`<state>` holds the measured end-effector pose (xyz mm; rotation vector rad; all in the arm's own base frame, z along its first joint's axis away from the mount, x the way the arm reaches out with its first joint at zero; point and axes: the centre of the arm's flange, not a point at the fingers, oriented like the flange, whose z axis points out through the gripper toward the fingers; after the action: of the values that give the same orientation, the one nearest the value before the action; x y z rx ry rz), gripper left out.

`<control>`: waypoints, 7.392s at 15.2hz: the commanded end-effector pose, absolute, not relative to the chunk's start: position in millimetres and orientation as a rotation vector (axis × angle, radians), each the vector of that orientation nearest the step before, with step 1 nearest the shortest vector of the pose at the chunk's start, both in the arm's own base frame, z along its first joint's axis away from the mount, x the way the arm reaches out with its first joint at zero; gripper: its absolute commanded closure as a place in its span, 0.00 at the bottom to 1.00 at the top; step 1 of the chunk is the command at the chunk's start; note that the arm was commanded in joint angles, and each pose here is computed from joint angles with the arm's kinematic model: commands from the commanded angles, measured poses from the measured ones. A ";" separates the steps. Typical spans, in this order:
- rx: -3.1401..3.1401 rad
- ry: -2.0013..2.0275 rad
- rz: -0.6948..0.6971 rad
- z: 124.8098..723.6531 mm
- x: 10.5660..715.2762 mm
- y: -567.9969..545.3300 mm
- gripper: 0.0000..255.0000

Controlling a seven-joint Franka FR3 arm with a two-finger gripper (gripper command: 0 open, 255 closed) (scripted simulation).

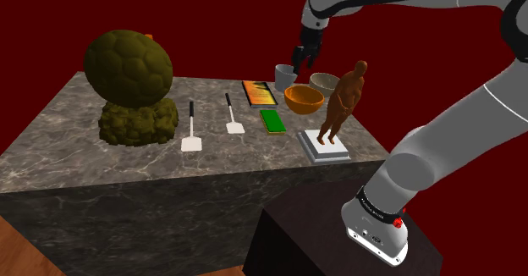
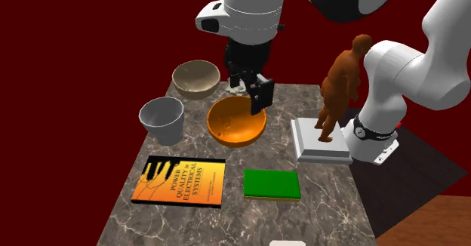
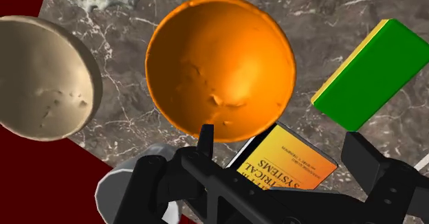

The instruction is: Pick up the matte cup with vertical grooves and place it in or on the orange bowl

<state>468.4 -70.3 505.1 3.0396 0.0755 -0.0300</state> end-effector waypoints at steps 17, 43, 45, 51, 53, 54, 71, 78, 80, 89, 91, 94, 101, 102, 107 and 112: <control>2.971 0.070 -0.032 413.2 645.8 -155.2 0.00; 2.971 0.070 -0.032 389.5 645.1 -161.1 1.00; 2.971 0.070 -0.032 400.1 645.2 -161.1 1.00; 2.971 0.070 -0.032 431.8 645.2 -161.1 1.00; 2.971 0.070 -0.032 442.3 645.2 -161.1 1.00; 2.971 0.070 -0.032 447.6 645.2 -161.1 1.00; 2.971 0.070 -0.032 537.4 645.2 -161.1 1.00; 2.971 0.070 -0.032 557.9 598.3 -138.0 1.00; 2.971 0.070 -0.032 561.6 574.9 -126.4 1.00; 2.971 0.070 -0.032 578.5 469.4 -74.4 1.00; 2.971 0.070 -0.032 575.3 456.0 -67.9 1.00; 2.971 0.070 -0.032 559.5 456.0 -67.9 1.00; 2.971 0.070 -0.032 522.5 456.0 -67.9 1.00; 2.971 0.070 -0.032 517.3 456.0 -67.9 1.00; 2.971 0.070 -0.032 490.9 456.0 -67.9 1.00; 2.971 0.070 -0.032 480.4 456.0 -67.9 1.00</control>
<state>456.1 -67.9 480.6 2.9707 0.0703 -0.0331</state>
